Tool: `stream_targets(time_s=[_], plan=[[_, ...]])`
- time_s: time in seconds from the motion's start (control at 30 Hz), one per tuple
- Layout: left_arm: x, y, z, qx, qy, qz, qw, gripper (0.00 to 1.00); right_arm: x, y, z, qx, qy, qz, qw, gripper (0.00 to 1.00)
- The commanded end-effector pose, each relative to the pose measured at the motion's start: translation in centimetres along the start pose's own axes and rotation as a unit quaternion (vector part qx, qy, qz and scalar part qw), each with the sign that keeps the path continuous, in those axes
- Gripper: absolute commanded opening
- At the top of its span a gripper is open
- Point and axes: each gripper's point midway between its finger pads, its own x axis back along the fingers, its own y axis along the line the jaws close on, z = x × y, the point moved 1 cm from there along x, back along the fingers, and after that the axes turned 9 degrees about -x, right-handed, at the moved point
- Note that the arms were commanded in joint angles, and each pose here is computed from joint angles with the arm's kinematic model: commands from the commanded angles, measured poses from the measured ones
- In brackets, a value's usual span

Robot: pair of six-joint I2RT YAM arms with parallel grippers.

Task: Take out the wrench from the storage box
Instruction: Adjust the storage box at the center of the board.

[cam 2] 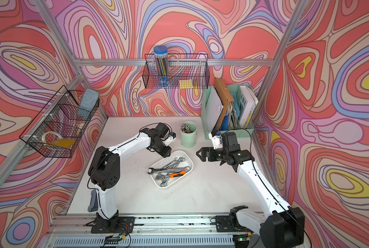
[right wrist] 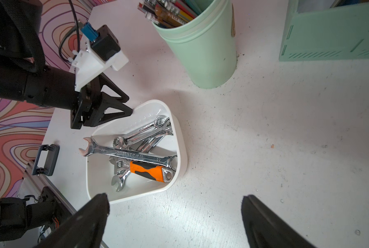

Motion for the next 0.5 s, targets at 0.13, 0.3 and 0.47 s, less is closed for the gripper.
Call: stream_targets(time_s=[0.13, 0.3, 0.47], plan=[[-0.8, -0.6, 2.7, 0.029, 0.024, 0.01, 0.999, 0.38, -0.5, 0.0, 0.3, -0.003, 0.008, 0.006, 1.0, 0.98], [-1.1, -0.9, 3.8, 0.046, 0.038, 0.014, 0.998, 0.19, -0.6, 0.1, 0.3, -0.002, 0.007, 0.004, 1.0, 0.98], [-0.3, -1.2, 3.3, 0.099, 0.02, 0.018, 0.995, 0.04, -0.6, 0.3, 0.3, -0.004, 0.006, 0.004, 1.0, 0.98]])
